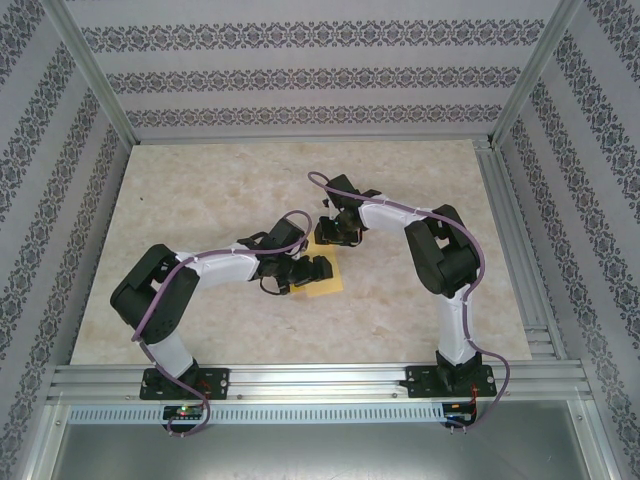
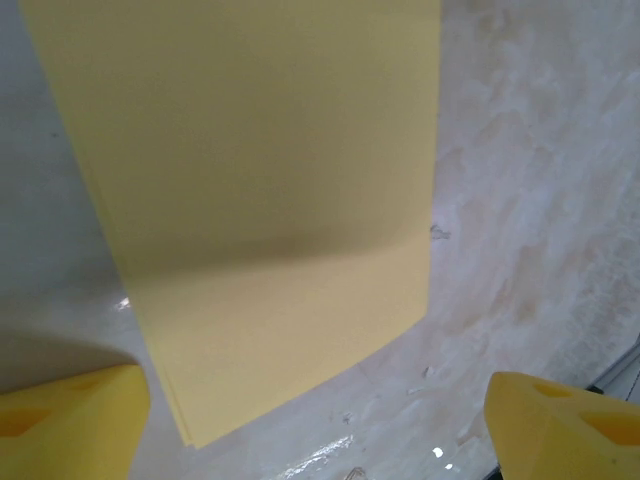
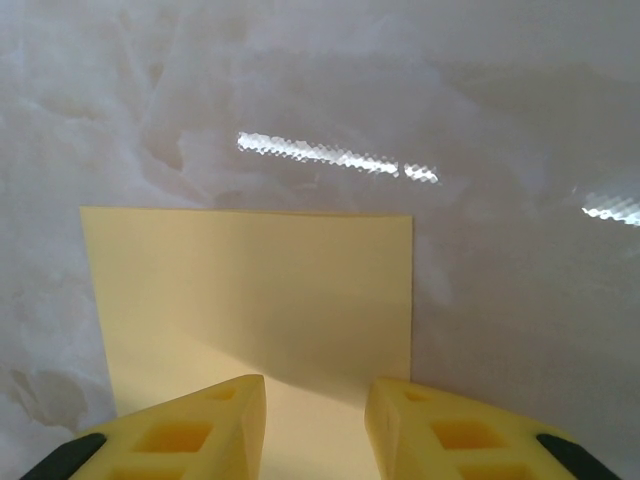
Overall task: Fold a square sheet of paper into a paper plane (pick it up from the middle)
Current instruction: Fold the triangle a second time at the center of the table.
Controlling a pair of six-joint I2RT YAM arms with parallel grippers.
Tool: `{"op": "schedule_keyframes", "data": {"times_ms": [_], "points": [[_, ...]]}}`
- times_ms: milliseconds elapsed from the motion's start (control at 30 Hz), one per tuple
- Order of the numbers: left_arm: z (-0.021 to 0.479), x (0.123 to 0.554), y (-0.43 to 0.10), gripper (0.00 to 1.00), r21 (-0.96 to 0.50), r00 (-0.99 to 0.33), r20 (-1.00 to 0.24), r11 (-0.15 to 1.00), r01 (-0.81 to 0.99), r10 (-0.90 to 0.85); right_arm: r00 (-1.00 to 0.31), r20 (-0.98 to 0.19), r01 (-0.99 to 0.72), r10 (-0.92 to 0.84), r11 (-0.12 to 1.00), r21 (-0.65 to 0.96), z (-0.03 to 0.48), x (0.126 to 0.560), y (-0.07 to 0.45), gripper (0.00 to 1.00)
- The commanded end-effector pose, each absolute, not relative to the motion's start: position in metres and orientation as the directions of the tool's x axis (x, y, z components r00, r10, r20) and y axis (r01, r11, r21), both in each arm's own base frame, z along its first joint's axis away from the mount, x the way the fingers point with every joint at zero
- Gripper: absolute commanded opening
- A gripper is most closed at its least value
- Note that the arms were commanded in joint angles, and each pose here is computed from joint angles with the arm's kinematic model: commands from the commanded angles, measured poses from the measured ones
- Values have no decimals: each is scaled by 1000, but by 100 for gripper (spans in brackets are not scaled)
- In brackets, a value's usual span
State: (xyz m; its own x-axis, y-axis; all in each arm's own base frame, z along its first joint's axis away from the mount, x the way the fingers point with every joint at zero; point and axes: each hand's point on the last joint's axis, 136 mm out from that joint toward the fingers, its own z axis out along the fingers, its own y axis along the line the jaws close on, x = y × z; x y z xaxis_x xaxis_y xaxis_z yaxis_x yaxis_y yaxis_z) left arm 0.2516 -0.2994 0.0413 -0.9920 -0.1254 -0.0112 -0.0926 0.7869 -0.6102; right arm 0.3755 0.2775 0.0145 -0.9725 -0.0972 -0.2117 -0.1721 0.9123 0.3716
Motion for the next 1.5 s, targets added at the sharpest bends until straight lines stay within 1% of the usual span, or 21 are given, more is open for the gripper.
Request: {"op": "schedule_keyframes", "data": {"times_ms": [0, 300, 567, 633, 800, 900, 1067, 1233, 1467], "points": [[48, 251, -295, 88, -572, -991, -36, 816, -86, -129, -988, -130, -116, -81, 952, 283, -29, 363, 251, 35], [46, 248, -318, 87, -609, -997, -19, 792, -46, -72, -988, -129, -117, -83, 952, 281, -30, 362, 251, 35], [45, 248, -323, 87, -615, -998, -13, 788, -37, -56, -989, -124, -116, -83, 952, 283, -32, 361, 251, 35], [44, 248, -320, 87, -603, -998, -15, 797, -42, -64, -989, -121, -114, -83, 953, 280, -33, 360, 250, 35], [43, 250, -295, 87, -500, -991, -49, 862, -81, -122, -989, -121, -116, -85, 954, 275, -34, 360, 249, 35], [44, 249, -292, 87, -486, -991, -53, 870, -83, -124, -990, -116, -114, -85, 955, 273, -36, 359, 248, 35], [40, 248, -296, 87, -490, -993, -39, 868, -81, -115, -991, -109, -109, -82, 956, 271, -38, 357, 248, 35], [43, 249, -312, 86, -542, -996, -26, 838, -58, -85, -990, -110, -112, -85, 957, 269, -37, 357, 247, 35], [43, 249, -316, 85, -539, -998, -27, 842, -36, -60, -991, -107, -110, -83, 957, 270, -38, 356, 247, 35]]}}
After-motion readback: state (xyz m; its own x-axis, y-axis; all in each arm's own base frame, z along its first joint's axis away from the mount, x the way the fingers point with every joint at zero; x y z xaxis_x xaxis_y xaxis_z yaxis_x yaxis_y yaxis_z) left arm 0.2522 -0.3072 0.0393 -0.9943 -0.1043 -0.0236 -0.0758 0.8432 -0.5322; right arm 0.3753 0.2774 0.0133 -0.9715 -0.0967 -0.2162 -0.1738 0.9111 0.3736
